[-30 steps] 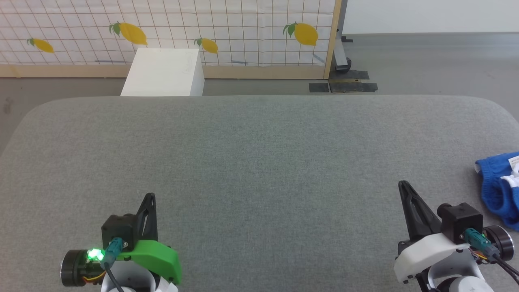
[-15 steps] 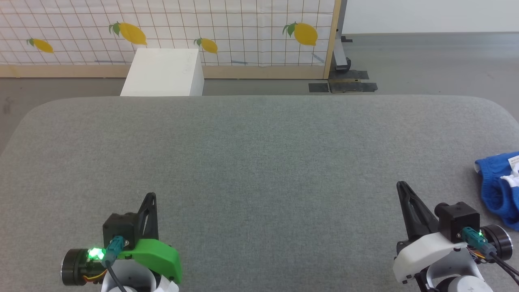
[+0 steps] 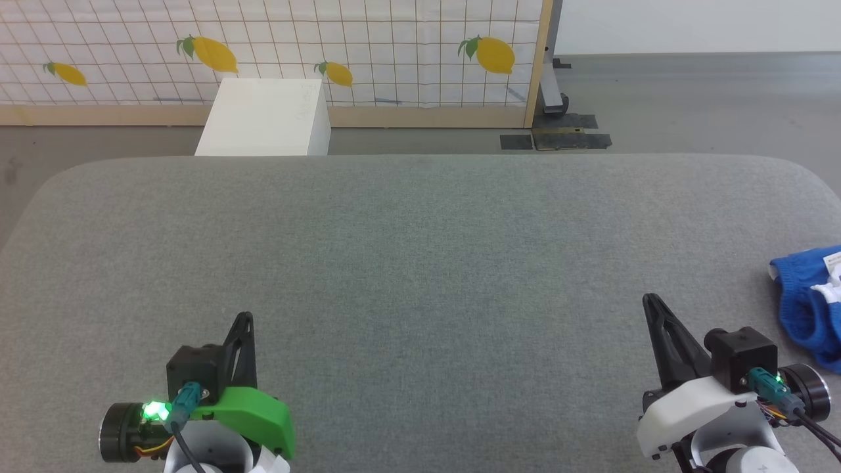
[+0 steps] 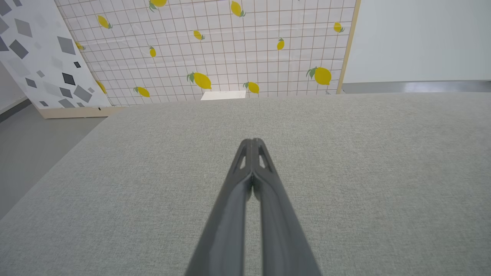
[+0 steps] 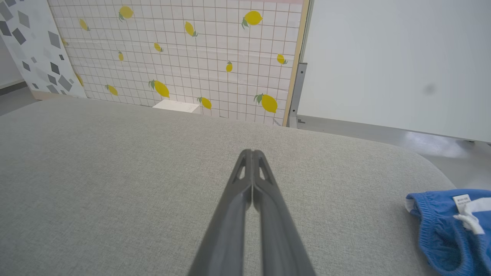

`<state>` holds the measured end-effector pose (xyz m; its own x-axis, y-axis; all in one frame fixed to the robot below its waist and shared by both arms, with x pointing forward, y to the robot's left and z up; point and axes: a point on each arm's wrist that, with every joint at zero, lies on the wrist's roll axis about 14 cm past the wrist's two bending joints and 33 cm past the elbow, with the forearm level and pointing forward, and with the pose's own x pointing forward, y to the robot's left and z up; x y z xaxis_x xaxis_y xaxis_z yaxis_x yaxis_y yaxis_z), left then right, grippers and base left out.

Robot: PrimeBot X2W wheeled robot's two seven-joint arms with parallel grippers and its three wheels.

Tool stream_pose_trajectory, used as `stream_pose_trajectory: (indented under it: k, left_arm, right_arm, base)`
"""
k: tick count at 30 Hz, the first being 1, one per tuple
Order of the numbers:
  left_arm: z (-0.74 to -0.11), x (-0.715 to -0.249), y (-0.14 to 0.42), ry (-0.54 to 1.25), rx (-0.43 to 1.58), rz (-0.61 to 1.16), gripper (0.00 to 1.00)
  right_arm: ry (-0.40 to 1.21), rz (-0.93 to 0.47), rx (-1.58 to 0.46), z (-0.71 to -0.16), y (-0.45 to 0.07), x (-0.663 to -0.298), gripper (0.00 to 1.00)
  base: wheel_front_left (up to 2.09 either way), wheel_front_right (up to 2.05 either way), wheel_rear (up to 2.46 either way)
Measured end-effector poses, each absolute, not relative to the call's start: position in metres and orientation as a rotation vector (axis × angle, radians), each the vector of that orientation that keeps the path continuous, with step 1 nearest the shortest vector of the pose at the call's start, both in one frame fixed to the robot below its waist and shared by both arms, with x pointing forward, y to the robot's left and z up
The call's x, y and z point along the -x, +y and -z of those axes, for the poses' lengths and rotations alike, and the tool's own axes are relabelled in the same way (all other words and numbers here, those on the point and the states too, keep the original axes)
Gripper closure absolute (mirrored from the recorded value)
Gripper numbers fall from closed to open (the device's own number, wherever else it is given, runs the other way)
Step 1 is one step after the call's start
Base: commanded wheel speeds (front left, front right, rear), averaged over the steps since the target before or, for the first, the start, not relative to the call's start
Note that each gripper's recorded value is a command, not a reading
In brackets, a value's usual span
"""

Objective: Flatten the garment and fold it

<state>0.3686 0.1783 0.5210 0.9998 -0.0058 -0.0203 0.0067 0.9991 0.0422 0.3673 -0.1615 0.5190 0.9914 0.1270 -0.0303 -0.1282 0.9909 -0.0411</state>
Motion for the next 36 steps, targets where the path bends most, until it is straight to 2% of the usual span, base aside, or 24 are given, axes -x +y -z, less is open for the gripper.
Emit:
stream_pose_trajectory:
  k: [36]
  left_arm:
    - [-0.5211, -0.3686, 0.1783, 0.02, -0.042, 0.006, 1.0]
  right_arm:
    - [0.027, -0.128, 0.043, -0.5191, -0.1614, -0.3673, 1.0]
  base:
    - [0.0, 0.0, 0.0]
